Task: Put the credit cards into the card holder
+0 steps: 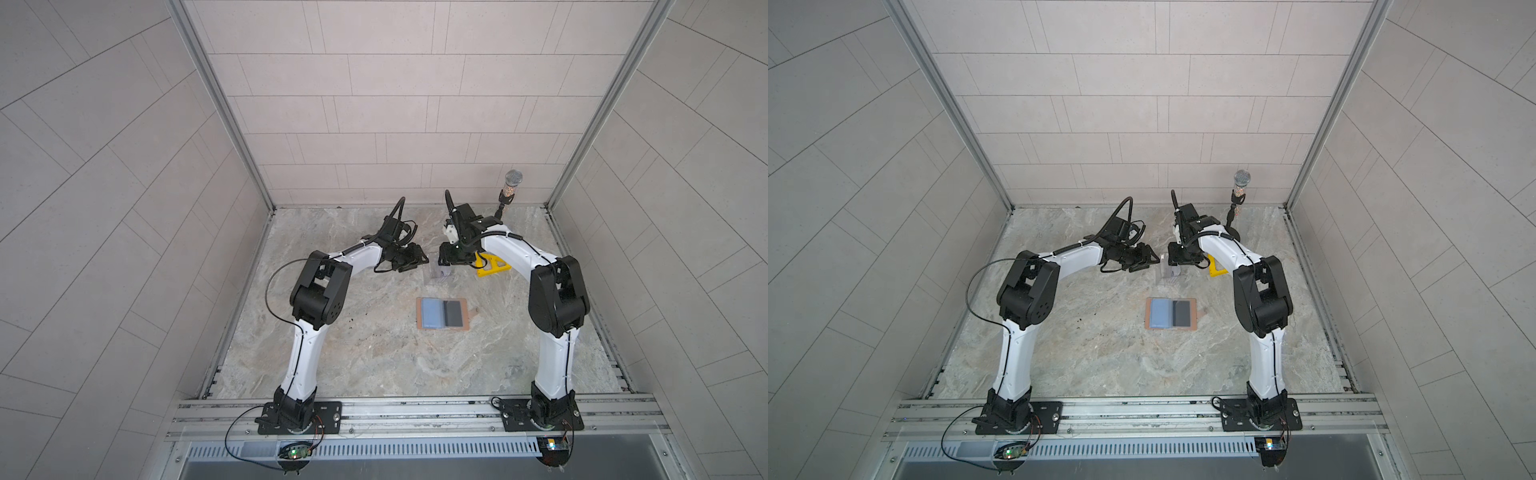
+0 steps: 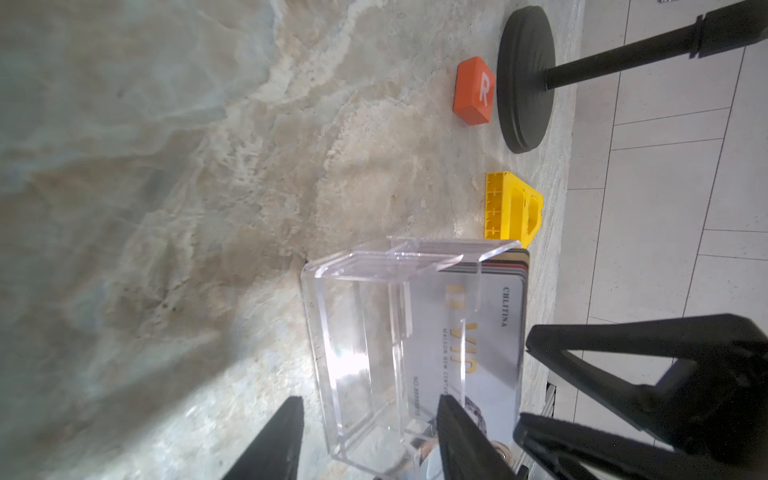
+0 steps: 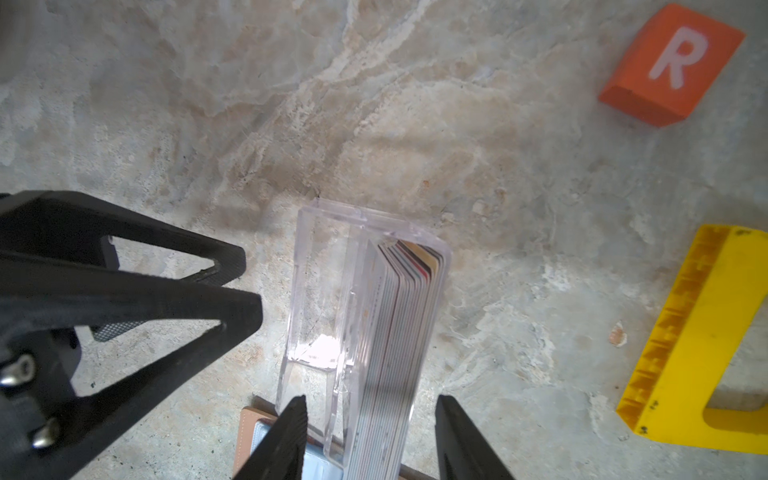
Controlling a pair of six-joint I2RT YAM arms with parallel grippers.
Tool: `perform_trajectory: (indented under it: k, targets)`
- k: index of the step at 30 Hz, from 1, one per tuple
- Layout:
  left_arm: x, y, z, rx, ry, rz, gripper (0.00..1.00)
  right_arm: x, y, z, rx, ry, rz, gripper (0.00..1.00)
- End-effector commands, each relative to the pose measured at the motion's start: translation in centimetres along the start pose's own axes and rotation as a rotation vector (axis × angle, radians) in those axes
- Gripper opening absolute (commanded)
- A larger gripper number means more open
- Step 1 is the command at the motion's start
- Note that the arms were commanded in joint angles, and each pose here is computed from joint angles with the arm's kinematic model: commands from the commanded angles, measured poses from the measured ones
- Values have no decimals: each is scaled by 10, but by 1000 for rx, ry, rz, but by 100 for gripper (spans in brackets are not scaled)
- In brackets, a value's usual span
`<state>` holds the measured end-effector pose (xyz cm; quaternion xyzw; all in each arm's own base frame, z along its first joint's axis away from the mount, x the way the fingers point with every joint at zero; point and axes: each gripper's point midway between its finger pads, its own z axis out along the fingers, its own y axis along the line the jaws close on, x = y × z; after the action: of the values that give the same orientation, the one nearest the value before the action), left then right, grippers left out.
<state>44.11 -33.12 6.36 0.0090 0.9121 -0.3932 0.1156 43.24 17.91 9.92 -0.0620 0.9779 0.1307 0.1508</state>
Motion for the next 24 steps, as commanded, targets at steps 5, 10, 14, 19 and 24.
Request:
perform_trajectory:
  k: [5,10,14,19,24]
  targets:
    - [-1,-9,13,19,19,3,58,4,-7,2,59,32,-8,51]
    - [0,-8,22,17,30,-3,58,2,-9,5,69,37,-9,51]
    - [0,-3,26,10,35,-14,58,1,-10,9,73,42,-8,50]
    - [2,5,31,-10,44,-25,55,0,-9,15,72,54,-6,50]
    - [5,11,34,-27,49,-36,53,-1,-13,17,97,54,-7,49]
